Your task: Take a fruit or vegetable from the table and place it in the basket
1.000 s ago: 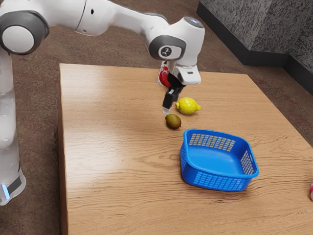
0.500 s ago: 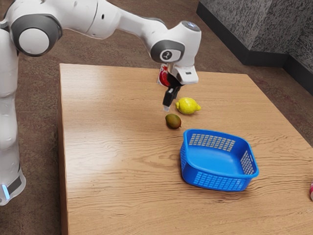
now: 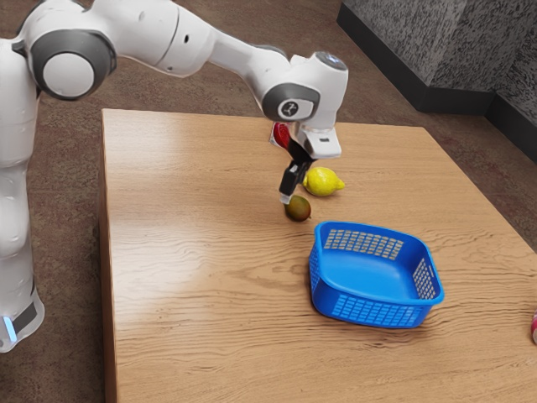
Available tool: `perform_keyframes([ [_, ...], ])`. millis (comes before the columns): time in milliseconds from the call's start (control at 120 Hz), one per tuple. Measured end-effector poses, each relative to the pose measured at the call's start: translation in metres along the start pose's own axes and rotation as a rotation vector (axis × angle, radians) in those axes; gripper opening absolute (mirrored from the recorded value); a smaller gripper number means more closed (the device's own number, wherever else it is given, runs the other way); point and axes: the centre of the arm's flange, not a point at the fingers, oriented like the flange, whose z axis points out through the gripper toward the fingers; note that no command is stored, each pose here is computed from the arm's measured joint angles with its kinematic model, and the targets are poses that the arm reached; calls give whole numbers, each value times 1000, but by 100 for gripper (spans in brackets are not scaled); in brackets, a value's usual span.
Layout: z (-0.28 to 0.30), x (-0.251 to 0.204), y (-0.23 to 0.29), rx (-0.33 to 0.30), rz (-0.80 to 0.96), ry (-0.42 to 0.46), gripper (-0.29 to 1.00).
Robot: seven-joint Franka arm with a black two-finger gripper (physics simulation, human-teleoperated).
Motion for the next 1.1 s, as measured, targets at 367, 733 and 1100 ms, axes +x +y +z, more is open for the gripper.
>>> perform_keyframes([
  [367, 24, 11, -4, -19, 3, 17, 70],
  [733, 43, 20, -7, -34, 6, 20, 58],
  [1100, 38, 23, -9, -31, -23, 35, 31],
])
